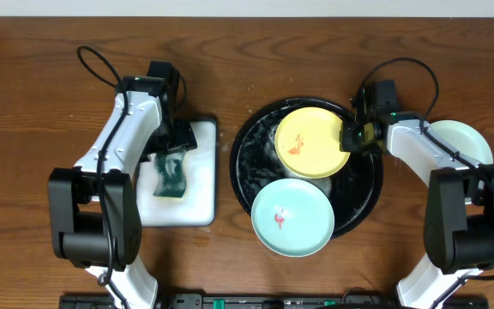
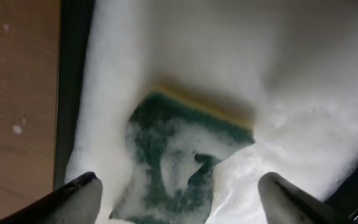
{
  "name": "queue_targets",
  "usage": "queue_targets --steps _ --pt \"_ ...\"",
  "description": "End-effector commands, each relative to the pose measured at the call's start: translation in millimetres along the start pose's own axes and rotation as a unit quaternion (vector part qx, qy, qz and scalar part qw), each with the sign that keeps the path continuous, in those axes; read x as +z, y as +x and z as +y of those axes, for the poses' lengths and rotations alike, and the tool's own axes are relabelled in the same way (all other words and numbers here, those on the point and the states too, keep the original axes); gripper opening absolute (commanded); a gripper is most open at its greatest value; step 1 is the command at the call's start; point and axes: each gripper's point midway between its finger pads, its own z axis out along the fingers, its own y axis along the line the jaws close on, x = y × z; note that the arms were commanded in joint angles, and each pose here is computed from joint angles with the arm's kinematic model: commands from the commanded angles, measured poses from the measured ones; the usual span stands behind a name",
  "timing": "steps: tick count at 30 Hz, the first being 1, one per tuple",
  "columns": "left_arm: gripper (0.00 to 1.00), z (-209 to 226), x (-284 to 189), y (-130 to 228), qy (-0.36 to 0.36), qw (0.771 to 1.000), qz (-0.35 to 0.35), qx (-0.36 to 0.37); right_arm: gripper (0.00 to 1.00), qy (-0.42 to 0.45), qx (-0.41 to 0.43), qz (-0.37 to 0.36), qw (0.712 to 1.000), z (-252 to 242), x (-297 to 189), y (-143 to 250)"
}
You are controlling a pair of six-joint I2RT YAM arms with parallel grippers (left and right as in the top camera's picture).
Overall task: Clean dirty plates on tray and stack at the side
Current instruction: 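Hold the yellow plate rim with the right gripper, then lift the sponge with the left gripper and move it toward the yellow plate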
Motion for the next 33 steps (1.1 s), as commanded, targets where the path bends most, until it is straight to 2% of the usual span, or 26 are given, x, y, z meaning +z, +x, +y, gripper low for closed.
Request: queue_targets --steps 1,6,10,13,16,17,18,19,26,30,33 --pt "0.77 0 12 7 -0.001 1.0 0.005 0.008 0.01 0.027 0.015 0.039 0.999 -14 15 20" --pt "0.72 3 33 24 -0.012 1.0 0.023 0.017 0.01 0.028 0.011 0.043 0.999 -15 15 22" --pt "0.61 6 46 27 -0.015 1.0 0.017 0.016 0.01 0.028 0.011 0.043 0.999 -15 15 23" --pt "0.46 3 57 26 -0.009 1.0 0.004 0.017 0.01 0.028 0.011 0.043 0.999 -15 15 23" --pt "0.43 3 67 34 -0.004 1.0 0.01 0.017 0.01 0.028 0.011 0.043 0.999 -15 15 22" --pt "0.37 4 69 37 -0.005 1.0 0.013 0.018 0.01 0.028 0.011 0.043 0.999 -15 15 23" --pt "0.26 4 70 38 -0.006 1.0 0.016 0.018 0.01 0.028 0.011 0.043 0.999 -15 15 23" --pt "0.08 5 70 39 -0.006 1.0 0.017 0.02 0.01 0.028 0.011 0.043 0.999 -15 15 23" --pt "0.08 4 61 36 -0.006 1.0 0.017 0.023 0.01 0.027 0.011 0.043 0.999 -15 15 22" --pt "0.07 1 28 24 -0.001 1.0 0.005 0.023 0.01 0.028 0.011 0.044 0.999 -15 15 23" --pt "0.08 -13 -6 11 0.033 0.999 -0.022 0.035 0.01 0.027 0.011 0.044 0.999 -15 15 23"
